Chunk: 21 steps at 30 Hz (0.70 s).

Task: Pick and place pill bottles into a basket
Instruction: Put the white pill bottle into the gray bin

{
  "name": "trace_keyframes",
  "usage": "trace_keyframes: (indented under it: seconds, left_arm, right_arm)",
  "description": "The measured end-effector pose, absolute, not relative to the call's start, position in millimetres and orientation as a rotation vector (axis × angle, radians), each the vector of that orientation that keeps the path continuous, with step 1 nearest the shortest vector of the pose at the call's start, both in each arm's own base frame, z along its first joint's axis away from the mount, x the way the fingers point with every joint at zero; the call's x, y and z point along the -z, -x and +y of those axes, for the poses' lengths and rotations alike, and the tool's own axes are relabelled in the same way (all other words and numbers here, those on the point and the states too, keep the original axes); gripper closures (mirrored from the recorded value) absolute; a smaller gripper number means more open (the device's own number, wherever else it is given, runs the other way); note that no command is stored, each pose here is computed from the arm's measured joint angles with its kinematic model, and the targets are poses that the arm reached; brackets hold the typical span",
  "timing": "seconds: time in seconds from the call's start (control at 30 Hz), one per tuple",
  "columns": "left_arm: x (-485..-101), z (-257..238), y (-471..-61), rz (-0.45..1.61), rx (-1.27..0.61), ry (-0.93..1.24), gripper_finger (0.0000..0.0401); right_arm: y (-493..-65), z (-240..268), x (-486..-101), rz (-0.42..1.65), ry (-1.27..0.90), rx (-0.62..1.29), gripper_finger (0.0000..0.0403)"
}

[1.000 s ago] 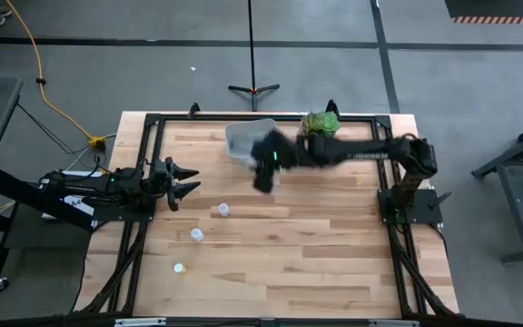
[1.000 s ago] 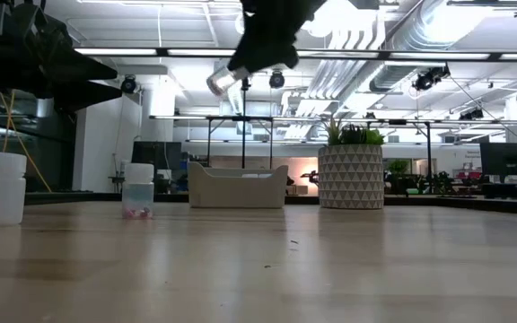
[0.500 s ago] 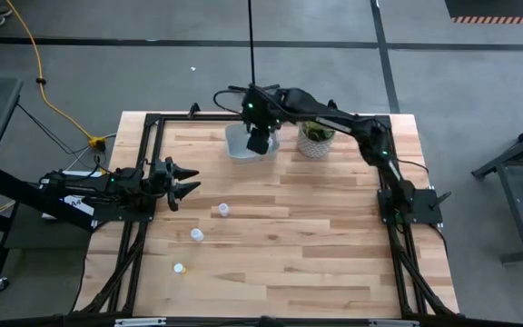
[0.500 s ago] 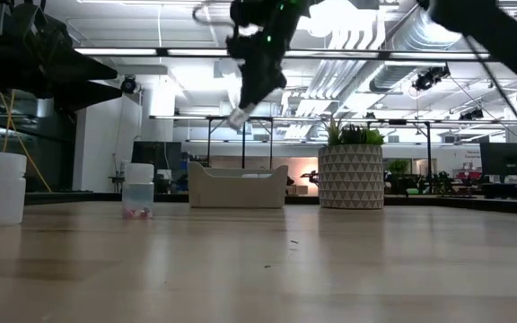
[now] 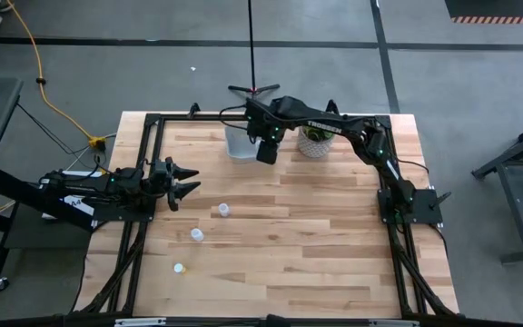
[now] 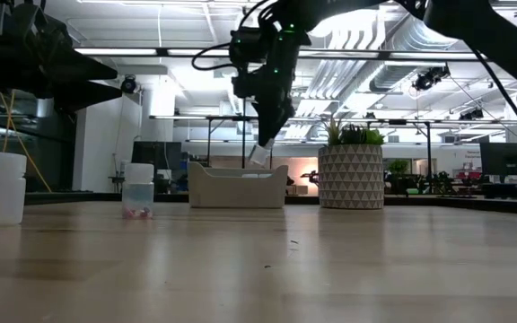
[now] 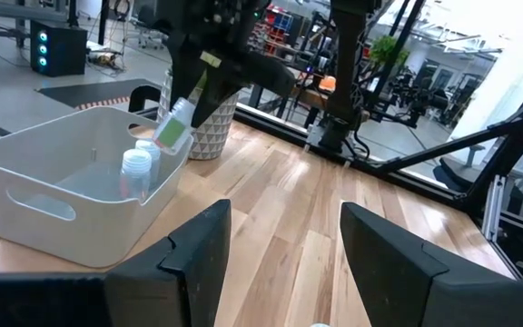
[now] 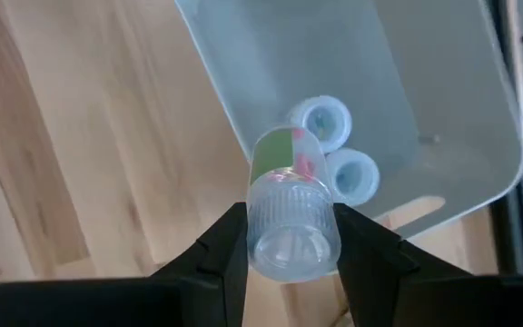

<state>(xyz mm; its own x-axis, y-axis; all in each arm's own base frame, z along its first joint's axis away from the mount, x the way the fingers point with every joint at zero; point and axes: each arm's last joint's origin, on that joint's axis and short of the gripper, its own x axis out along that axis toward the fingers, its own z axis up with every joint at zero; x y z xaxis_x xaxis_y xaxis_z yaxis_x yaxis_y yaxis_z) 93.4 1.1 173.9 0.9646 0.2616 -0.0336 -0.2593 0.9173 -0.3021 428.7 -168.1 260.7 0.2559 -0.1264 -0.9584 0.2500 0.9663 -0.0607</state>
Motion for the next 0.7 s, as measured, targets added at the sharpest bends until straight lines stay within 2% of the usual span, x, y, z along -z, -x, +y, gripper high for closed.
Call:
trace_keyframes:
  seconds: [0.7]
  left_arm:
    - [-174.0, 1.3, -93.4, -0.009, -0.274, 0.310, 0.0158]
  right_arm:
    - [-430.4, -170.0, -255.9, 1.318, 0.095, 0.111, 0.0279]
